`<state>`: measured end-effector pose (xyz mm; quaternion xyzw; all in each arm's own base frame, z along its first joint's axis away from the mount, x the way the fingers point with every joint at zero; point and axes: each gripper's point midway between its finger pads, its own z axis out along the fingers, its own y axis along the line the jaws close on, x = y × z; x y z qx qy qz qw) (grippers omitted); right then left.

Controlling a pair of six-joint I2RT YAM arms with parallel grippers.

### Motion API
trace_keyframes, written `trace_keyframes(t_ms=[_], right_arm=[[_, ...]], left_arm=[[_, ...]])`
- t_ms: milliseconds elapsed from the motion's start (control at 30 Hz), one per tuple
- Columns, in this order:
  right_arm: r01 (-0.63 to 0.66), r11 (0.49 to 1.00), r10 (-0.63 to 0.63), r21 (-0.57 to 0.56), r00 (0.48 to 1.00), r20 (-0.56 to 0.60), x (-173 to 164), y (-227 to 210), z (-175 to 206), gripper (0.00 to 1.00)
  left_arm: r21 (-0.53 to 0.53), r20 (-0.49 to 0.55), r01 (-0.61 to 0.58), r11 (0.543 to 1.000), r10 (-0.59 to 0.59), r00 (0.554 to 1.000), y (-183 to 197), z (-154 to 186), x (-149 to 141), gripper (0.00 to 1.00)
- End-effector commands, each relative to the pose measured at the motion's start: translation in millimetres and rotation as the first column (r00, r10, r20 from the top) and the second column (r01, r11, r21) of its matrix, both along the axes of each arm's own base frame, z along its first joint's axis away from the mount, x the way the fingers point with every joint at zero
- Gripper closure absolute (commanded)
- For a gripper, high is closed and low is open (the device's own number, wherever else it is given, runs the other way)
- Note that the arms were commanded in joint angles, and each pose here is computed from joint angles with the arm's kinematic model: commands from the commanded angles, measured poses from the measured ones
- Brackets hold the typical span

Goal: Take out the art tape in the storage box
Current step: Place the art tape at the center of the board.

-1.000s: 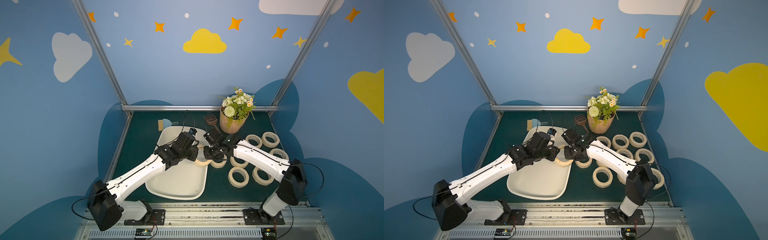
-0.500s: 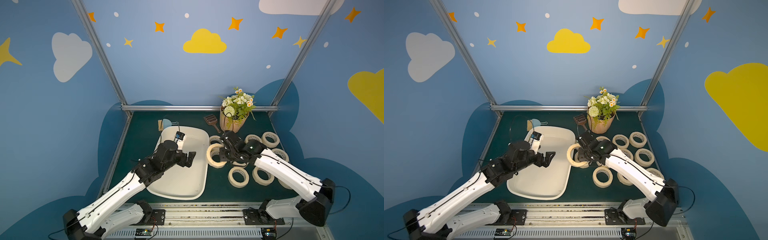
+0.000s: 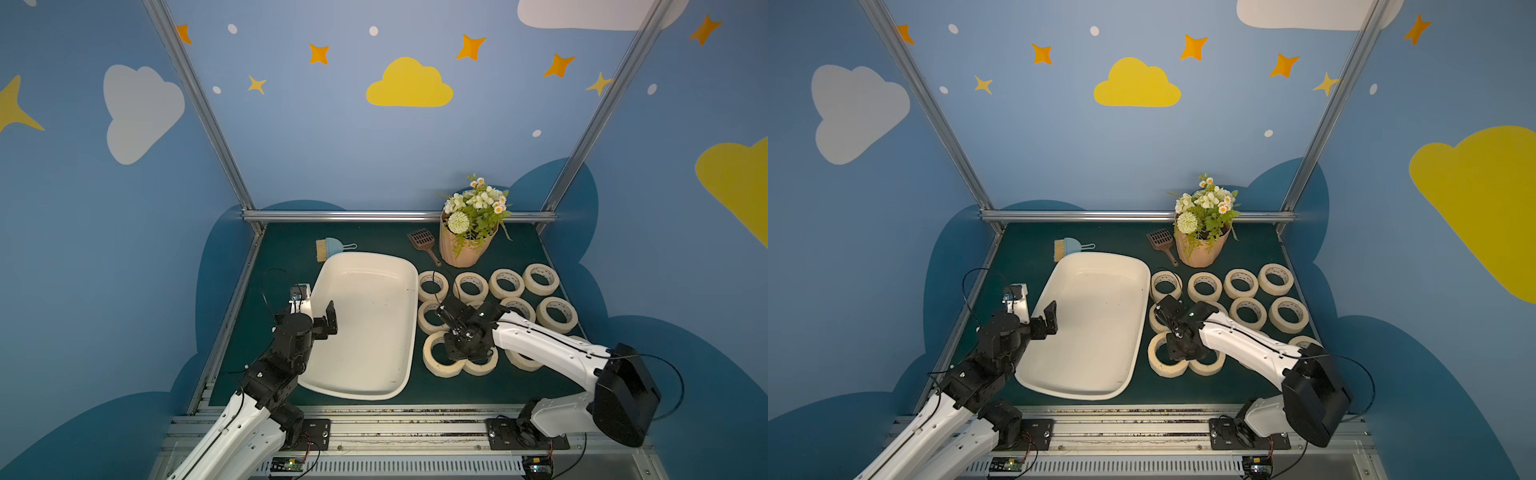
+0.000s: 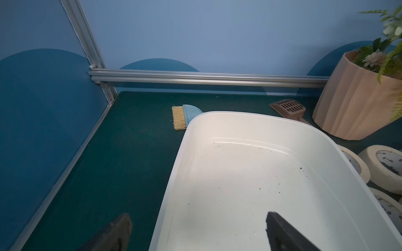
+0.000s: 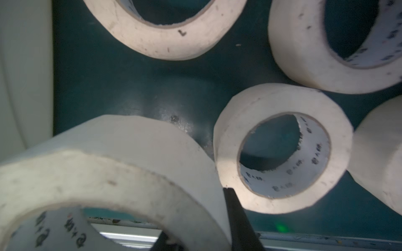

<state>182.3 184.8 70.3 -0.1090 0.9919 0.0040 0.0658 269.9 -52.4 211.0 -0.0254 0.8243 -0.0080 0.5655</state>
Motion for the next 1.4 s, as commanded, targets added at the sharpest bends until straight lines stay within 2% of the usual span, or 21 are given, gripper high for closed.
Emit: trace_keyframes(t_ms=[0,200,567,600,633,700,733,800,867,933,967,1067,1167,1333,1367], right_arm=[[-0.057,0.994,0.057,0.091,0.998,0.004,11,38,1,1.0],[-0.049,0.999,0.05,0.019,0.997,-0.052,25,41,-29,1.0],[0.025,0.999,-0.027,-0.032,0.999,-0.047,39,16,-43,1.0],[0.026,0.999,-0.028,-0.037,0.999,-0.046,39,15,-43,0.95],[0.023,0.999,-0.025,-0.039,0.999,-0.044,39,15,-43,0.86],[0.024,0.999,-0.026,-0.045,0.999,-0.03,39,13,-41,0.57],[0.025,0.999,-0.026,-0.045,0.999,-0.022,39,12,-39,0.49],[0.023,0.999,-0.023,-0.044,1.0,0.004,39,12,-30,0.36],[0.01,0.999,-0.009,-0.03,0.999,0.038,39,13,-18,0.27],[-0.006,1.0,0.006,-0.004,0.996,0.084,38,14,-3,0.09],[-0.013,1.0,0.011,0.016,0.993,0.117,38,14,6,0.04],[-0.023,0.997,0.005,0.079,0.975,0.22,34,4,35,0.02],[-0.005,0.994,-0.034,0.11,0.936,0.35,33,-23,64,0.02],[0.096,0.988,-0.149,0.123,0.819,0.554,40,-91,89,0.02],[0.146,0.976,-0.214,0.164,0.79,0.574,42,-102,94,0.02]], left_arm=[[-0.033,0.033,0.001,0.999,0.0,0.999,-4,10,13,0.0],[-0.022,0.028,-0.011,1.0,0.012,1.0,2,-9,23,0.0],[-0.026,0.006,-0.023,0.999,0.023,1.0,12,-40,37,0.0],[-0.024,0.007,-0.018,1.0,0.018,1.0,12,-41,38,0.0],[-0.02,0.005,-0.012,1.0,0.012,1.0,11,-43,39,0.0],[-0.012,0.001,-0.004,1.0,0.004,1.0,11,-47,41,0.0],[-0.007,-0.001,0.003,1.0,-0.003,1.0,10,-49,42,0.0],[0.0,-0.003,0.018,1.0,-0.018,1.0,8,-51,44,0.0],[0.005,-0.008,0.028,1.0,-0.028,1.0,7,-54,46,0.0],[0.01,-0.012,0.035,0.999,-0.035,0.999,7,-55,48,0.0],[0.013,-0.007,0.043,0.999,-0.043,0.999,6,-54,49,0.0],[0.026,0.003,0.056,0.998,-0.056,0.998,7,-54,53,0.0],[0.023,0.002,0.085,0.996,-0.085,0.996,5,-55,58,0.0],[0.034,-0.037,0.129,0.991,-0.128,0.991,2,-60,66,0.0],[0.039,-0.045,0.131,0.991,-0.129,0.991,3,-61,68,0.0]])
